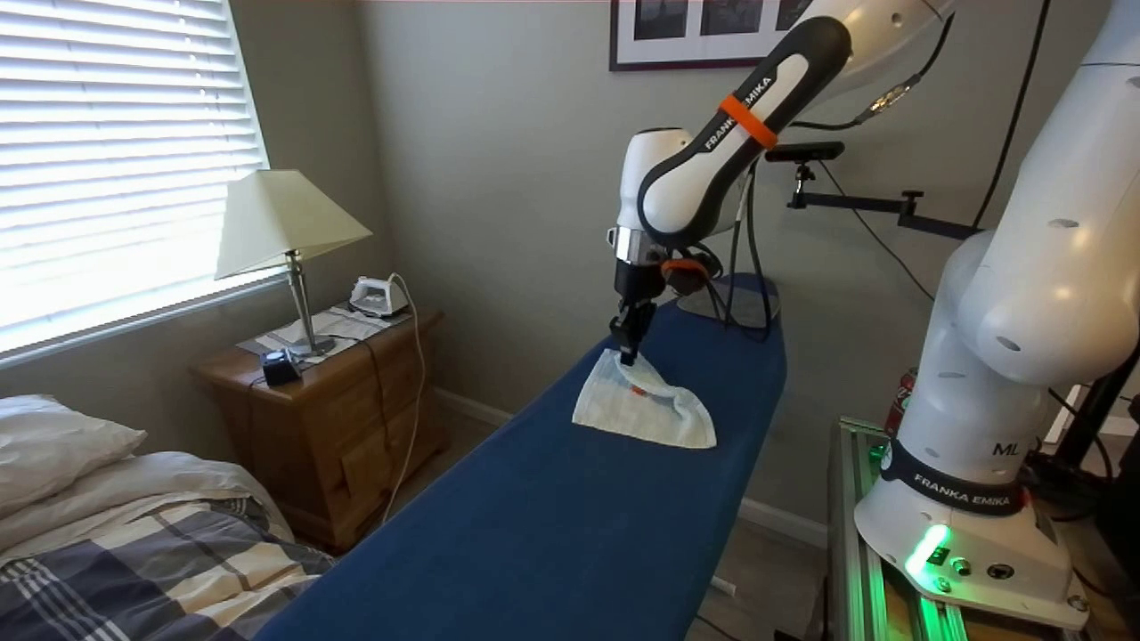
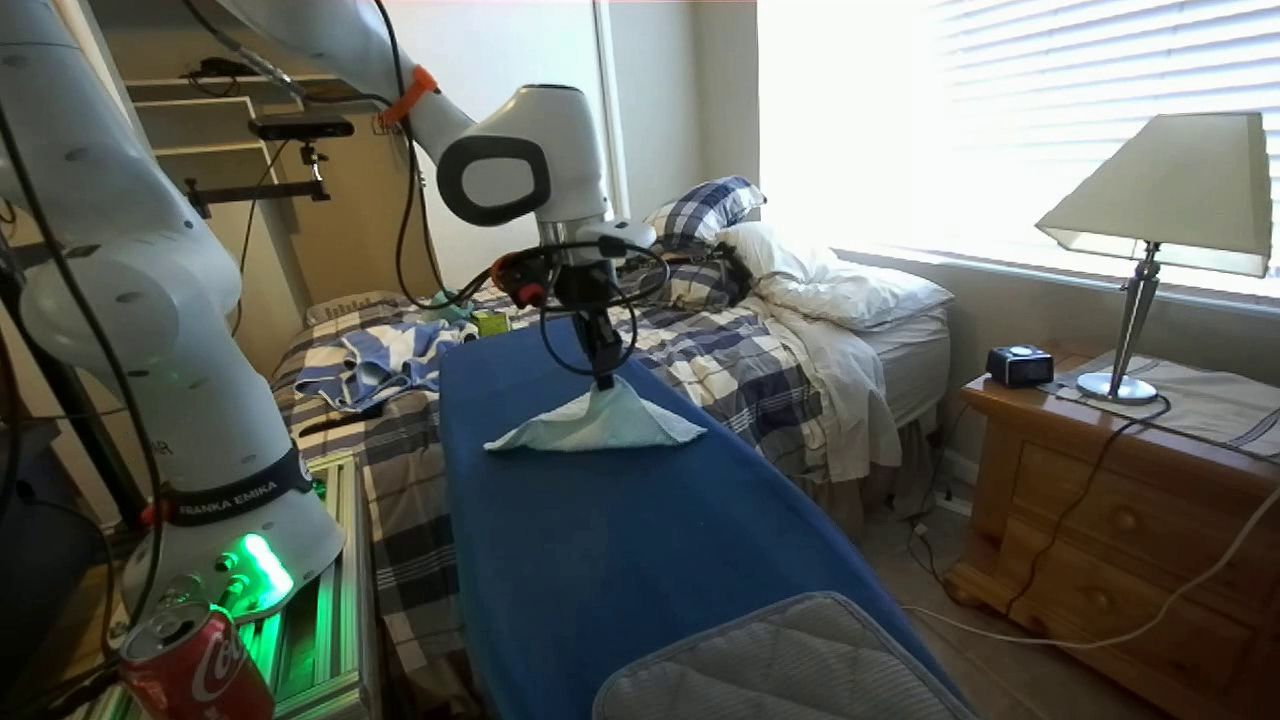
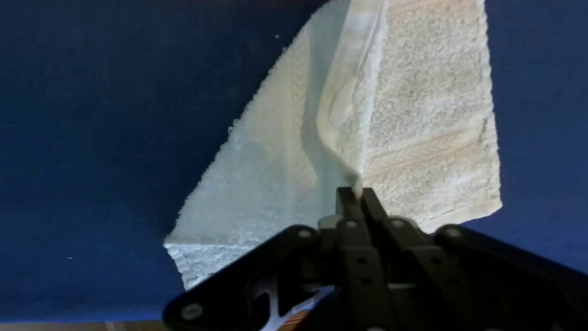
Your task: Put the orange object on the towel then fold the towel into a triangle.
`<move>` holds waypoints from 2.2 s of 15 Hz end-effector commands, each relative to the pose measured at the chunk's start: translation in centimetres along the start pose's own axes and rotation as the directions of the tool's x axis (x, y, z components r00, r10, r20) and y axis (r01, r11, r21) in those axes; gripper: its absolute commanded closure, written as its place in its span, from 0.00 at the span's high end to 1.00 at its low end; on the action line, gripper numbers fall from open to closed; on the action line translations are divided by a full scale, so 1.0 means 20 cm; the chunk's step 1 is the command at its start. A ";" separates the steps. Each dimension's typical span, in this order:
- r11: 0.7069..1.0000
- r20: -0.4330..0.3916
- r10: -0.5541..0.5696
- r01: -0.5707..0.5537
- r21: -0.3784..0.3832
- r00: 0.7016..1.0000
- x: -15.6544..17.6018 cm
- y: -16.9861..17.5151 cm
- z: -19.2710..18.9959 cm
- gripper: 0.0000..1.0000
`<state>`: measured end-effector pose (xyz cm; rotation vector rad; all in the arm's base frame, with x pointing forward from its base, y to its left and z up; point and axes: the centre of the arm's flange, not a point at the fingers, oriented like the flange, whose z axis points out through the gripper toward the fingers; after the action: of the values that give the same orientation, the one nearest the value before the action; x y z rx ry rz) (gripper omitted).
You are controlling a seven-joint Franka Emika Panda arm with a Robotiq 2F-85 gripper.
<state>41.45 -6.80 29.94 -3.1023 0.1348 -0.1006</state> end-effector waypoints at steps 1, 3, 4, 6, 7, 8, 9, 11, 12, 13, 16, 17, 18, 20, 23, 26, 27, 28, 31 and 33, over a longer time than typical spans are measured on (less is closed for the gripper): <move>0.999 0.017 -0.029 0.029 0.033 0.999 0.05 -0.09 0.04 0.04; 0.998 0.024 -0.043 0.042 0.044 0.999 0.06 -0.13 0.06 0.04; 0.998 0.028 -0.050 0.049 0.048 0.998 0.06 -0.15 0.07 0.04; 0.997 0.032 -0.064 0.062 0.054 0.997 0.08 -0.19 0.09 0.04; 0.996 0.030 -0.069 0.067 0.054 0.997 0.09 -0.20 0.10 0.04; 0.996 0.031 -0.073 0.071 0.056 0.997 0.10 -0.21 0.10 0.04; 0.996 0.031 -0.076 0.074 0.058 0.997 0.10 -0.22 0.11 0.04; 0.994 0.030 -0.083 0.080 0.067 0.996 0.12 -0.24 0.12 0.04; 0.994 0.029 -0.085 0.082 0.073 0.996 0.13 -0.25 0.12 0.04; 0.993 0.030 -0.087 0.085 0.081 0.996 0.13 -0.26 0.13 0.04; 0.991 0.034 -0.095 0.091 0.100 0.995 0.15 -0.29 0.15 0.04; 0.990 0.035 -0.098 0.094 0.107 0.995 0.15 -0.31 0.15 0.04; 0.989 0.035 -0.101 0.097 0.112 0.994 0.15 -0.32 0.16 0.04; 0.987 0.039 -0.108 0.102 0.121 0.993 0.16 -0.34 0.17 0.04; 0.986 0.038 -0.113 0.108 0.130 0.993 0.16 -0.36 0.18 0.04; 0.985 0.033 -0.116 0.110 0.132 0.993 0.17 -0.38 0.19 0.04; 0.985 0.028 -0.114 0.110 0.130 0.993 0.18 -0.38 0.19 0.04; 0.985 0.029 -0.116 0.111 0.130 0.993 0.18 -0.38 0.19 0.04; 0.985 0.031 -0.117 0.112 0.132 0.993 0.18 -0.39 0.20 0.04; 0.985 0.030 -0.118 0.113 0.133 0.992 0.19 -0.40 0.21 0.05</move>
<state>45.29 0.70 26.85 -2.9981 -0.0489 -0.0305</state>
